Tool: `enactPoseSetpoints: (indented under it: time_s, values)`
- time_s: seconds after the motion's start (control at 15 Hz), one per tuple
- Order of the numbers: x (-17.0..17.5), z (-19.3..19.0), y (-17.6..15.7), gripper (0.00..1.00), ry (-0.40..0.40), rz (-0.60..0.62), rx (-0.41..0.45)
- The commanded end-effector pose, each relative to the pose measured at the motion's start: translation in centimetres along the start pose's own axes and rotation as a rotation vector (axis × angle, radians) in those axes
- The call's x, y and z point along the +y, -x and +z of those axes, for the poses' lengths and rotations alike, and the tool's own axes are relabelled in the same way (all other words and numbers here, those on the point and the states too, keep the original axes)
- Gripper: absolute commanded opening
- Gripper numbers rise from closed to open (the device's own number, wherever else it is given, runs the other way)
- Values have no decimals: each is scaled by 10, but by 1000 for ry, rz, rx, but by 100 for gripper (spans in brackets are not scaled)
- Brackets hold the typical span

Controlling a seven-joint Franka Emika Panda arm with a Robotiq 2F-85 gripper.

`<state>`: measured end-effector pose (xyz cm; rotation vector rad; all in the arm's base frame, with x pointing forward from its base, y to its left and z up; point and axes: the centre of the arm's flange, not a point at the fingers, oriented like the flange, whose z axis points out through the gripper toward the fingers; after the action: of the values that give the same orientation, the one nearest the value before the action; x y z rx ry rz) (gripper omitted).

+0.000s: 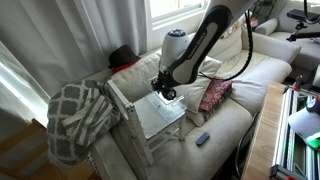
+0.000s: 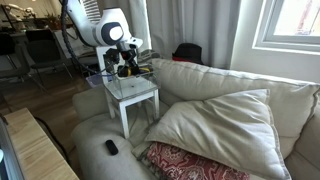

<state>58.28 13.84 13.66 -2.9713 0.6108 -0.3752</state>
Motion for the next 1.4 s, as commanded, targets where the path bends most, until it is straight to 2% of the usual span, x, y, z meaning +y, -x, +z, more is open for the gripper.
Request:
enactPoseSetpoints:
  time_s: [0.0,0.4,0.47,0.53,0.67,0.73,0.93,1.07,1.33]
  values:
    - [-1,7,-15,21,-21,19,12]
    - [-18,16,-2,21,-43,-7,-40]
    - [-19,15,-1,40,-40,-8,-39]
    - [-18,14,0,68,-38,-8,-38]
    - [-18,9,0,72,-44,-6,-33]
    - [-19,5,-1,63,-49,-5,-26]
    - [-24,-6,-5,53,-61,-9,-9]
    - [-28,-14,-7,57,-68,-10,-2]
    - [-32,-35,-10,95,-40,-21,17]
